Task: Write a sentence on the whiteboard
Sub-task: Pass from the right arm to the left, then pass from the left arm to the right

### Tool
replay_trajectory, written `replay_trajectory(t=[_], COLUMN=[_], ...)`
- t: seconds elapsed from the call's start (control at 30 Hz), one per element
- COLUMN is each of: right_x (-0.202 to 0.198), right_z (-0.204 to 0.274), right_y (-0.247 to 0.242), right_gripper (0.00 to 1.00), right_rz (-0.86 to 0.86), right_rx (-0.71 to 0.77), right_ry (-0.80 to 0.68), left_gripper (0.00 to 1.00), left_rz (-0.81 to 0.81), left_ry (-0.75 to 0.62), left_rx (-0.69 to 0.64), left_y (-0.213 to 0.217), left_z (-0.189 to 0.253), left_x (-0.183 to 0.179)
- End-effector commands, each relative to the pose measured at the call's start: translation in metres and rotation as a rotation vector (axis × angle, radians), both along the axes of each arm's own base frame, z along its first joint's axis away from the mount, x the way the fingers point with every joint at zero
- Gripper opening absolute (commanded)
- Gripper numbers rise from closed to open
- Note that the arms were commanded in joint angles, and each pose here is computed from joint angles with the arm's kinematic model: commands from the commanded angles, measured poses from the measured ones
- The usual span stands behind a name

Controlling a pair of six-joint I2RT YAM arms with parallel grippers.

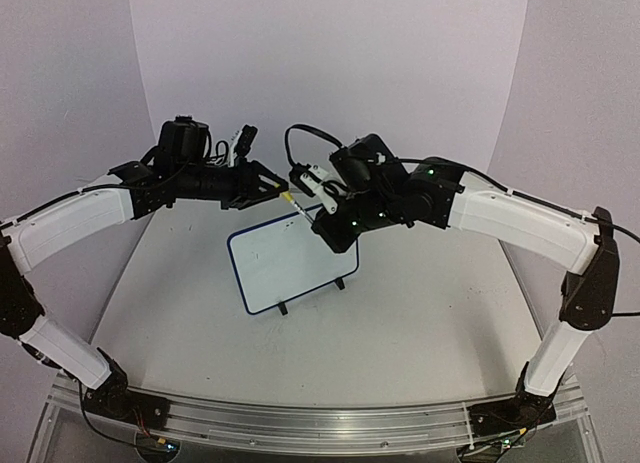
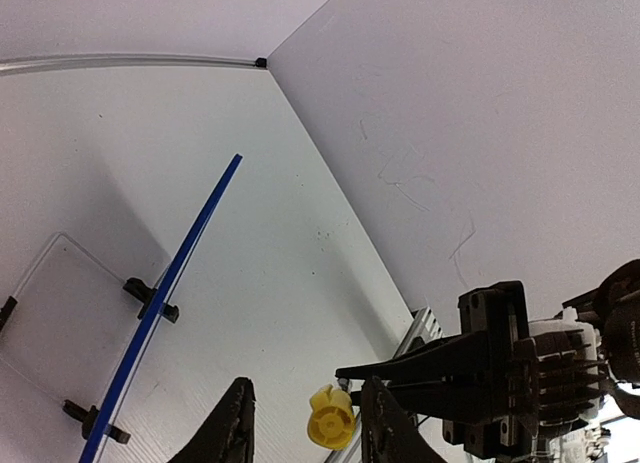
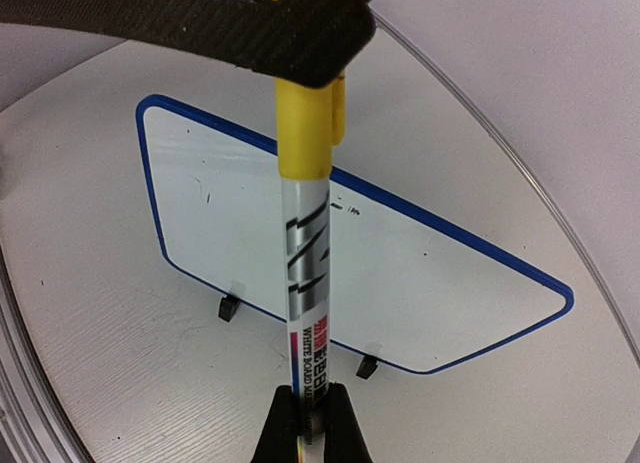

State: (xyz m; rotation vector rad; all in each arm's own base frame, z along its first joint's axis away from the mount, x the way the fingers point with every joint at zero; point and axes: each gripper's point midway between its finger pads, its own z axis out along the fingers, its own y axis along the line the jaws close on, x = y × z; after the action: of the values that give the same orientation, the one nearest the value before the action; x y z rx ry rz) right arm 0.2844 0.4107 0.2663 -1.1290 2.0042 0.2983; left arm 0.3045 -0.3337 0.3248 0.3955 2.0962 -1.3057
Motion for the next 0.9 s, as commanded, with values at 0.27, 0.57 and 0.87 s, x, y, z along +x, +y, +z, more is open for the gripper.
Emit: replay_trajectory(t=[0.27,0.57,0.87], right_x=[0.004,0.025,0.009], right_z=[0.021,0.089,0.142], right_y=[-0.002,-0.027,-0.03], right_gripper=[0.01,0.81,0.88], right_rz=[-0.042,-0.142,0.071], right_rx=[0.033,0.585,1.066], right_ry=[-0.048,0.049,0.186], left_gripper=[0.0,0.0,0.0], left_rz=[-0.003,0.066,-0.053], left_ry=[-0.001,-0.118,-0.277], left_rx=[-0.041,-0.238,-0.529], left_y=[-0.004,0.009,0.014], left_z=[0.006,0.052,0.113], left_x=[0.001,-0.003,-0.033])
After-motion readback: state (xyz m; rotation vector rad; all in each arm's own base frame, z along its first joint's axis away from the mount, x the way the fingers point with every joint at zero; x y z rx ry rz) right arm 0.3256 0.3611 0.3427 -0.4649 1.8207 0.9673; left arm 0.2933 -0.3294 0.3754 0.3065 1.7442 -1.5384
